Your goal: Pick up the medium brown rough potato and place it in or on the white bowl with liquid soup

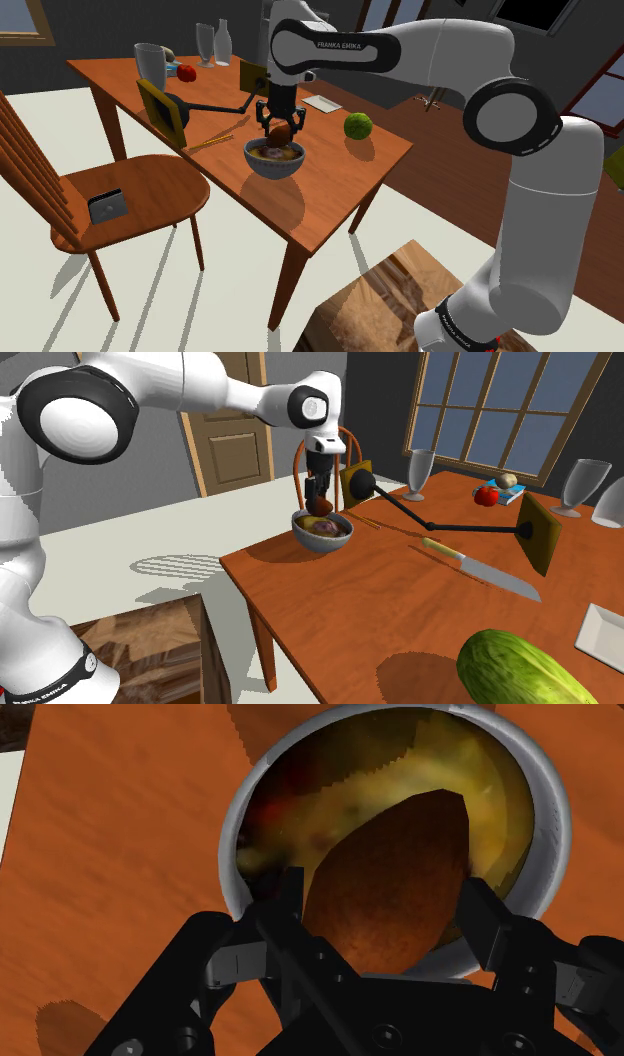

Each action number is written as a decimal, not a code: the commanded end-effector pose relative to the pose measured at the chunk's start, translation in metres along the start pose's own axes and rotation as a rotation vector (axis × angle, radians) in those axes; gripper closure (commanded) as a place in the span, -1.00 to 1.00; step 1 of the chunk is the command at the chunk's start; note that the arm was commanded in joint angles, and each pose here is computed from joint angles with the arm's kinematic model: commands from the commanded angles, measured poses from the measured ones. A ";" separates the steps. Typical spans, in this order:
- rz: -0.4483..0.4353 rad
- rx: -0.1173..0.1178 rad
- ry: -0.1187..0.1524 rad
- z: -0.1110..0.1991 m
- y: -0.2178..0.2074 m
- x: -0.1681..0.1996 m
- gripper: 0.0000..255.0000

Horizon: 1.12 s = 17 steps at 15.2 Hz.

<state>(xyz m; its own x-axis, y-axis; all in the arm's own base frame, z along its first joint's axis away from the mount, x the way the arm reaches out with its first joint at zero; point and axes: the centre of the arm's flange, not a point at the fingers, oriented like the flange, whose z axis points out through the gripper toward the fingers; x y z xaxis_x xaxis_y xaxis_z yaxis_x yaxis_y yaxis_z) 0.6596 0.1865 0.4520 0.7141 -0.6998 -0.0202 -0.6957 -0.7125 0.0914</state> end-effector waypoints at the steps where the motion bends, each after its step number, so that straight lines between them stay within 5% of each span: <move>1: 0.000 0.000 0.000 0.011 0.000 -0.001 1.00; 11: 0.000 0.000 0.000 0.022 -0.001 -0.001 1.00; 12: 0.000 0.000 0.000 0.022 -0.001 -0.001 -1.00; 17: 0.000 0.000 0.000 0.022 -0.001 -0.001 -1.00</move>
<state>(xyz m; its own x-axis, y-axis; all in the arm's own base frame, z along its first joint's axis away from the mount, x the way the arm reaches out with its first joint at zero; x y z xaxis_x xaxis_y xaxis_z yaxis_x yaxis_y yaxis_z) 0.6582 0.1866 0.4303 0.7141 -0.6997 -0.0200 -0.6957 -0.7126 0.0909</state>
